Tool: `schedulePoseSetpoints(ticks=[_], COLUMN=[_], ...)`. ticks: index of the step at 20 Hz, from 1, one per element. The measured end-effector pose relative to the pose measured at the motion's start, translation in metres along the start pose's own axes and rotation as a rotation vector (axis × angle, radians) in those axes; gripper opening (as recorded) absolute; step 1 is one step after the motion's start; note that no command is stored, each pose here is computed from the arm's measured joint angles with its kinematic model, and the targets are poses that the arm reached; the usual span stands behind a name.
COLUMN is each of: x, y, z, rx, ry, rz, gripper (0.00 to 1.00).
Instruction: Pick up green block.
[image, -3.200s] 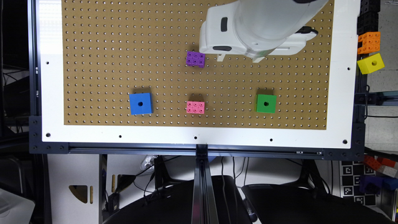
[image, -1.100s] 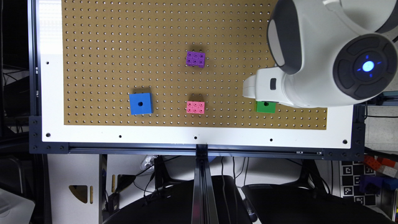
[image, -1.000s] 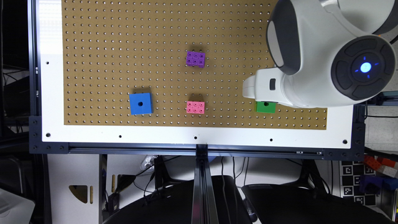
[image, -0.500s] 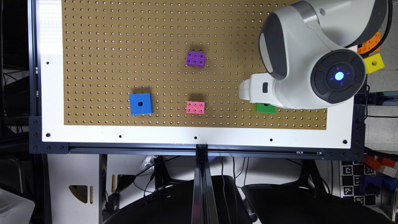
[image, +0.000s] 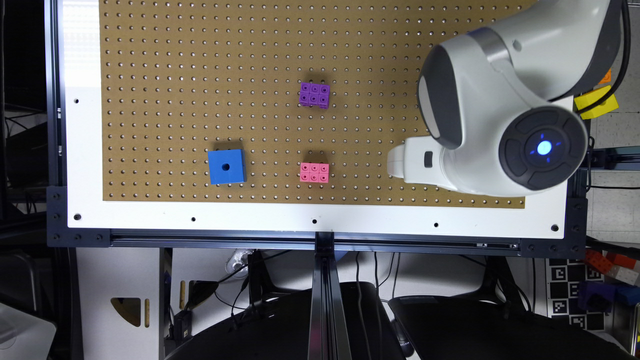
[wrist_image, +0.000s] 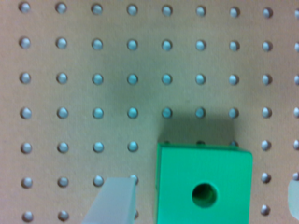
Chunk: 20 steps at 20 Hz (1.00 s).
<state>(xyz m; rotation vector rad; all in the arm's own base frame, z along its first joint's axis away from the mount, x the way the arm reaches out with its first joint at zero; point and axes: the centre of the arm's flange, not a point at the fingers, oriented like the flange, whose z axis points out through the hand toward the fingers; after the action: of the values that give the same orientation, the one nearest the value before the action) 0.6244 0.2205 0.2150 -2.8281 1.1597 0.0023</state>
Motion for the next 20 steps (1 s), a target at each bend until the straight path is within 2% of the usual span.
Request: schedulePoseSetpoints(ticks=[2,7,9,10,13,16,17,20], x=[0.0023,0.0047,0.0047,0.0048,0.0053,0.0035,0.0009,0.0009], y=[-0.001,-0.003,-0.001,0.0,-0.001,-0.003,-0.004,-0.004], z=[0.011,0.018,0.027,0.031,0.035,0.036,0.036,0.036], rx=[-0.0052,-0.0076,-0.0135,-0.0143,-0.0099,-0.0086,-0.0091,-0.0091], ry=[-0.0025,-0.0046,-0.0086,-0.0096,-0.0076,-0.0076,-0.0083,-0.0083], rz=[-0.001,0.0003,0.0011,0.0014,0.0005,-0.003,-0.0069,-0.0069], gripper=[1.0,1.0,1.0,1.0,1.0,1.0,0.0,0.0])
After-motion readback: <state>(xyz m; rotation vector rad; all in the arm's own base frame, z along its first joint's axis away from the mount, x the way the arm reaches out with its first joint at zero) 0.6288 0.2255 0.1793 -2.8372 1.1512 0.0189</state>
